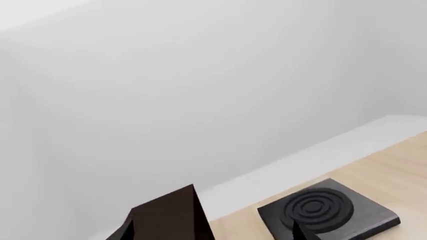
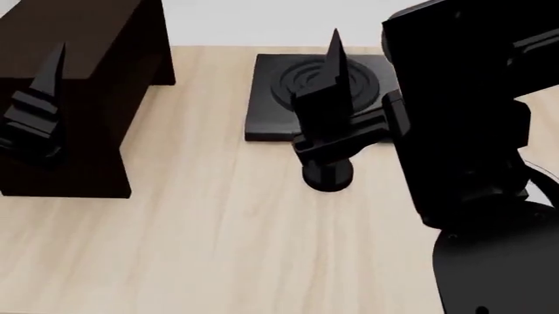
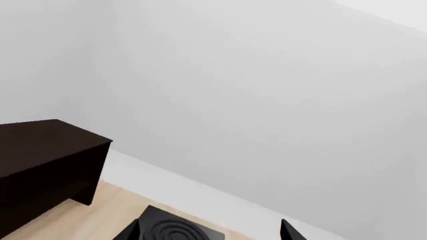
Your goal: Put the frying pan under the cabinet shelf.
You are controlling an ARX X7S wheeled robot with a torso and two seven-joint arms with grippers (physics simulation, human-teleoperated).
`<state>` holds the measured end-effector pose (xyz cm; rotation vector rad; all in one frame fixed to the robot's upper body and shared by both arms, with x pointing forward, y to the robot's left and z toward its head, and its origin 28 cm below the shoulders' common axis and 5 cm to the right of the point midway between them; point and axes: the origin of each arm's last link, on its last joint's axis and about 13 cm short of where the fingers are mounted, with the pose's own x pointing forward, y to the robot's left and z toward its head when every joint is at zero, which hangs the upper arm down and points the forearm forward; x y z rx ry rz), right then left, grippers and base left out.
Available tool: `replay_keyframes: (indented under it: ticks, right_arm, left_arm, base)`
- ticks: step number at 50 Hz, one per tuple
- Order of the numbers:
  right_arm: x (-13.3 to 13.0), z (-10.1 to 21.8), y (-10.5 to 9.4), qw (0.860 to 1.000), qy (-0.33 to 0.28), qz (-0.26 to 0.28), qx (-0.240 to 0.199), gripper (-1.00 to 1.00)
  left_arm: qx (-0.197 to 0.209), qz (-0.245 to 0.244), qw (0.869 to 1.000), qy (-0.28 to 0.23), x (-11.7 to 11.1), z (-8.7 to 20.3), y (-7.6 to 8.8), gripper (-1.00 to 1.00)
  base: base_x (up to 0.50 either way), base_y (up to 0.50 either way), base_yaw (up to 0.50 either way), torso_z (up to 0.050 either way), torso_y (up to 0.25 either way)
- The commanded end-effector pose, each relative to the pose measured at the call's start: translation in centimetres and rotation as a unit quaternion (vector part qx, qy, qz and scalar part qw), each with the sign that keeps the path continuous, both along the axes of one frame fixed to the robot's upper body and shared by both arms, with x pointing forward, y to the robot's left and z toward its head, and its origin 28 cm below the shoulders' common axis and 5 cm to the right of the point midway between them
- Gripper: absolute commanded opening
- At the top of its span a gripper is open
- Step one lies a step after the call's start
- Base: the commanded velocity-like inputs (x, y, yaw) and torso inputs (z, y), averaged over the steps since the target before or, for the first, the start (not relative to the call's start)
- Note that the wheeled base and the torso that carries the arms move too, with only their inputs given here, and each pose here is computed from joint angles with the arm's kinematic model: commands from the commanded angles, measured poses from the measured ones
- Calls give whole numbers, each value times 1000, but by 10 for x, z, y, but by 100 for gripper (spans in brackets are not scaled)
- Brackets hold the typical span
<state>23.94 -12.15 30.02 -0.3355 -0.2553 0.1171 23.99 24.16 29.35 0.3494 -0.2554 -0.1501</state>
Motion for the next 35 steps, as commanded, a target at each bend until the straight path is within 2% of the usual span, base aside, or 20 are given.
replay_keyframes:
  ticks: [1, 19, 35]
  right_arm:
    - [-2, 6, 1, 1000, -24, -2, -9, 100]
    - [-3, 10, 11, 998, -34, 10, -45, 100]
    - [-5, 15, 10, 998, -38, 13, -41, 100]
  left_arm:
    - [5, -8, 1000, -7, -3, 5, -3, 100]
    - [5, -14, 1000, -11, -5, 6, -4, 100]
    - [7, -17, 1000, -14, -3, 7, -7, 100]
  base:
    - [500, -82, 0, 0, 0]
    - [500, -15, 0, 0, 0]
    - [500, 0, 0, 0, 1]
